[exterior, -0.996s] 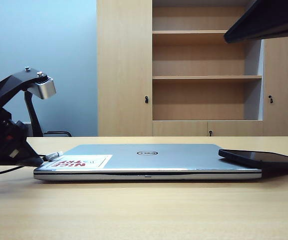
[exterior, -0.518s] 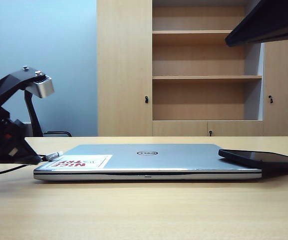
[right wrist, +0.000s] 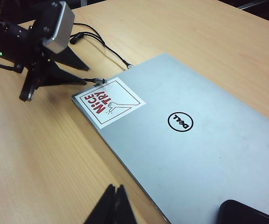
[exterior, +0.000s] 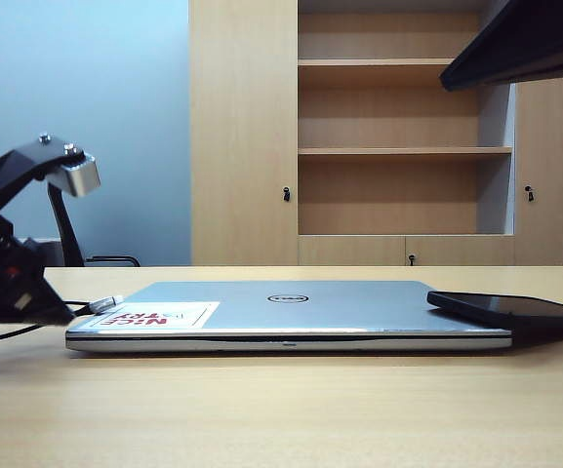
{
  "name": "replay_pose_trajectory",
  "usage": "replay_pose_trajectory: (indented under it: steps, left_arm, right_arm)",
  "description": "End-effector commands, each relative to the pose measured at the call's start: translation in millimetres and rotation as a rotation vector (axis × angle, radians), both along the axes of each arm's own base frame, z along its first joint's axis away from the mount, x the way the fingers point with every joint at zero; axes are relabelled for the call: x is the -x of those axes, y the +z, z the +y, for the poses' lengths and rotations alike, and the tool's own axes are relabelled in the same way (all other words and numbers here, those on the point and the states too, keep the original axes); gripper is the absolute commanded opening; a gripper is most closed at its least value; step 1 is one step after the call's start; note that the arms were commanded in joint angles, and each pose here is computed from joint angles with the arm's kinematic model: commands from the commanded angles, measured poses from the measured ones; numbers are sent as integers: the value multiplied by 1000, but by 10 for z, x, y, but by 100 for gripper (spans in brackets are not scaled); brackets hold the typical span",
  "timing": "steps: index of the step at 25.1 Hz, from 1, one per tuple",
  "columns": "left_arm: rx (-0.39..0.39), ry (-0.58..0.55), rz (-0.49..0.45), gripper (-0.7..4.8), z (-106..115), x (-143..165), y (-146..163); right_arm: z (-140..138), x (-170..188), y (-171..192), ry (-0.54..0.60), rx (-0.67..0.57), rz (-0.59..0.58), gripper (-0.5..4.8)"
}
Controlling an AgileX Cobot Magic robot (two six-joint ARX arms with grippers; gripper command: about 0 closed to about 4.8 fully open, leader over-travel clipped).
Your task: Pick up the charging cable and the phone, plug the charging cable into the charging port on the phone, and finally place them back on the table.
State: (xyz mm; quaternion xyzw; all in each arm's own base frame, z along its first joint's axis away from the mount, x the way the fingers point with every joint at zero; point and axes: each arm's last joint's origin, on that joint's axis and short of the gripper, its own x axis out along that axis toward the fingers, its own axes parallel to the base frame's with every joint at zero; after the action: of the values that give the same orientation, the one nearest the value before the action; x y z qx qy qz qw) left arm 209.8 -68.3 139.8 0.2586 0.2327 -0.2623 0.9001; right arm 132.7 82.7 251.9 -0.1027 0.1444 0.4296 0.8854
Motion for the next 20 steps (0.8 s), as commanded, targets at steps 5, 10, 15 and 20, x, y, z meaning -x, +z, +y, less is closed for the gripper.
replay_pose_trajectory:
  steps: [5, 10, 15, 20]
  left_arm:
    - [5, -9, -16, 157, -19, -44, -42]
    - [2, -10, -7, 157, -29, -74, -105]
    - [-1, -9, 6, 157, -40, -109, -190]
    - [-2, -10, 10, 68, -45, -121, -222]
  right_arm:
    - [3, 0, 35, 7, -12, -23, -5]
    - [4, 0, 36, 7, -12, -24, -5]
    - [3, 0, 36, 7, -12, -23, -5]
    - [3, 0, 36, 7, -11, -23, -5]
